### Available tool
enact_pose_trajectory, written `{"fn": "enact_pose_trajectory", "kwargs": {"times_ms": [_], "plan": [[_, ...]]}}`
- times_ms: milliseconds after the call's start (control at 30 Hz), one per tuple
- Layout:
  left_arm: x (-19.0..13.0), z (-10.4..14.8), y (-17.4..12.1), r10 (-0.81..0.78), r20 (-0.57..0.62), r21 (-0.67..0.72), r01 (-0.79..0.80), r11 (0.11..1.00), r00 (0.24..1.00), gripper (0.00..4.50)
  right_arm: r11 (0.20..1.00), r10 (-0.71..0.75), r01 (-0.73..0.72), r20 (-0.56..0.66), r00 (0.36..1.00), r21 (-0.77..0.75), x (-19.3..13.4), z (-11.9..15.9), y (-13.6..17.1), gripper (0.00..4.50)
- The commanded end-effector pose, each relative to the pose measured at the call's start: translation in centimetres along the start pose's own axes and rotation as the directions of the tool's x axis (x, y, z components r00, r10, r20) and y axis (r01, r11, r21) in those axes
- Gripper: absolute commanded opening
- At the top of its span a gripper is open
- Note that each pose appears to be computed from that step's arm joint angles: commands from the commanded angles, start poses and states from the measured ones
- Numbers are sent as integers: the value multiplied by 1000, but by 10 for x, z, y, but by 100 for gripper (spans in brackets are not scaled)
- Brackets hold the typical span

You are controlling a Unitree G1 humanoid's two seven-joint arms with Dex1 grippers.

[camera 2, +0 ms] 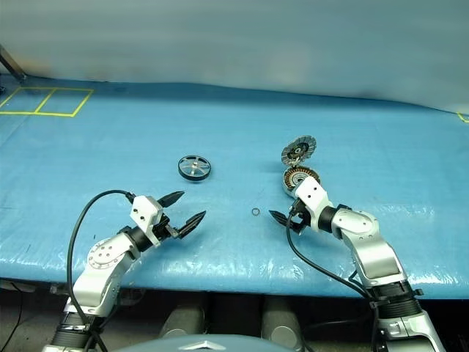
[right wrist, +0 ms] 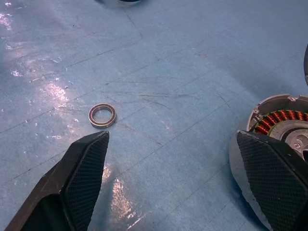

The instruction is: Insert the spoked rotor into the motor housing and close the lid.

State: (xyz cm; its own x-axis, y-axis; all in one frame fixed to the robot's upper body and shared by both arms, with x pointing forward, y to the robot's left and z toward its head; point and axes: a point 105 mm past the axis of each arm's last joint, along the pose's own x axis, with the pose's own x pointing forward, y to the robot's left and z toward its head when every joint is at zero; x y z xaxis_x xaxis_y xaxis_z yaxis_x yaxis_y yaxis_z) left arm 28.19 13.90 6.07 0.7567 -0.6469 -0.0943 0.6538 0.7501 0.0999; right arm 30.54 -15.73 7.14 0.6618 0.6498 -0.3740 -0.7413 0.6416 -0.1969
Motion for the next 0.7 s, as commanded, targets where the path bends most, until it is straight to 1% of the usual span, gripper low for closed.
{"fn": "enact_pose_trajectory", "kwargs": {"times_ms": [33, 200, 367, 467, 600, 700], "plan": [[1, 14, 2, 0, 53, 21, -1, 1000, 999, 450, 1000, 1, 0, 49, 999, -28, -6, 16, -1, 446], [3, 16, 0, -6, 65, 17, 5, 1000, 998, 450, 1000, -2, 3, 53, 999, -27, -7, 17, -2, 446], [6, 25, 2, -8, 109, 5, 8, 1000, 994, 450, 1000, -4, 5, 48, 999, -28, -8, 16, -4, 446], [7, 31, 3, -8, 137, -4, 9, 1000, 991, 450, 999, -33, 36, 50, 998, -41, -8, 19, -11, 446], [11, 49, -1, -27, 234, -18, 32, 999, 972, 450, 994, -45, 46, 16, 999, -96, -8, 23, -23, 446], [12, 52, -3, -34, 262, -26, 42, 999, 964, 450, 989, -29, 25, -25, 999, -147, -5, 26, -32, 446]]}}
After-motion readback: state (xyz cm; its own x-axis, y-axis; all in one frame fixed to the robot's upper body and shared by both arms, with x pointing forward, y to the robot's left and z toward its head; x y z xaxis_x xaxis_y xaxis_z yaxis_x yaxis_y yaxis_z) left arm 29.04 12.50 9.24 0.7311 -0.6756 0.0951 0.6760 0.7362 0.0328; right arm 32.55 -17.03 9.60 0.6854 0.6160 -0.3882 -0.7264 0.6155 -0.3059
